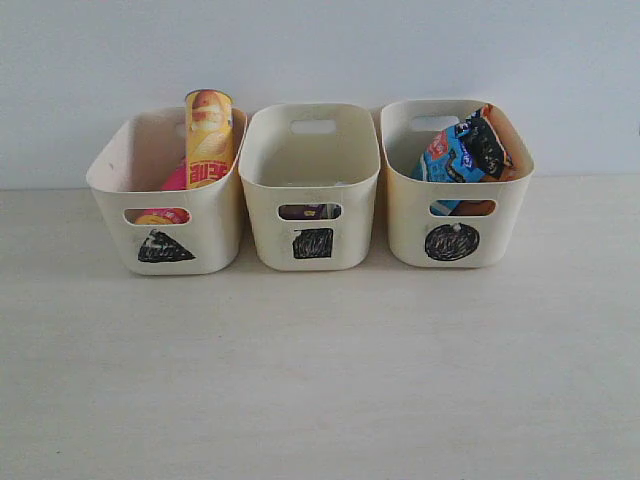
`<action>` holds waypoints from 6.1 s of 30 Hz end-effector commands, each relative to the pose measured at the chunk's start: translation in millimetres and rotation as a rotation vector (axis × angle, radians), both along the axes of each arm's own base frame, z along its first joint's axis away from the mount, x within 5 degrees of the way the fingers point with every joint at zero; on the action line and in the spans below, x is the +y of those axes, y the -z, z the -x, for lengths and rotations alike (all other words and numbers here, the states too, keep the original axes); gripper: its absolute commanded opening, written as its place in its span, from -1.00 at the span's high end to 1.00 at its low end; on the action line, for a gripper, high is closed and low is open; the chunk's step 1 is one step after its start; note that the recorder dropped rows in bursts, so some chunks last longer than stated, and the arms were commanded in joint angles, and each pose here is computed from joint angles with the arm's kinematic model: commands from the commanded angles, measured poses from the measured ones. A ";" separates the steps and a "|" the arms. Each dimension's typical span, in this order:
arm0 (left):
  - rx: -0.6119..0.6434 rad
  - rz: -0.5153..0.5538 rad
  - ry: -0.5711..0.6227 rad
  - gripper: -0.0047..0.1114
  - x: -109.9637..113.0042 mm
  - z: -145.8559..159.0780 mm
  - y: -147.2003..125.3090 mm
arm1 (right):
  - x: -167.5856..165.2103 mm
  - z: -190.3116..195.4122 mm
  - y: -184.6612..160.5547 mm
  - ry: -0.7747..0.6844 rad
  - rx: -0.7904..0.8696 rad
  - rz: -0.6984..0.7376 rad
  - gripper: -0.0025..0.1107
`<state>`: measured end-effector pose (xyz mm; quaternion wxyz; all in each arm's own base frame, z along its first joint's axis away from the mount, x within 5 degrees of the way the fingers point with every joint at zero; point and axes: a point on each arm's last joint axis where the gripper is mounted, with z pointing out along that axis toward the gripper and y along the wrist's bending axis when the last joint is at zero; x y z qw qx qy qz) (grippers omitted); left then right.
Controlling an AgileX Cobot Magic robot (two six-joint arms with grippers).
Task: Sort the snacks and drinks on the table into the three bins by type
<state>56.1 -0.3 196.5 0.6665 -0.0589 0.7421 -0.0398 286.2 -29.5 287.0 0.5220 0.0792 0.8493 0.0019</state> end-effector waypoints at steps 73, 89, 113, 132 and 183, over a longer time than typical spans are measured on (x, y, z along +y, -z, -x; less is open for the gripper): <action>0.033 -0.016 0.007 0.84 -0.5 0.5 4.1 | 27.0 222.1 78.3 -0.095 -0.464 0.224 0.94; 0.089 0.031 -0.046 0.84 3.6 1.6 9.2 | 27.0 222.1 78.3 -0.095 -0.464 0.224 0.94; 0.104 0.015 -0.037 0.84 3.1 1.8 10.5 | 27.0 222.1 78.3 -0.095 -0.464 0.224 0.94; 0.104 0.015 -0.037 0.84 3.1 1.8 10.5 | 29.6 222.7 90.4 -0.114 -0.339 0.135 0.94; 0.103 0.014 -0.037 0.84 3.1 1.8 10.3 | 31.1 232.4 103.8 -0.080 -0.229 -0.022 0.94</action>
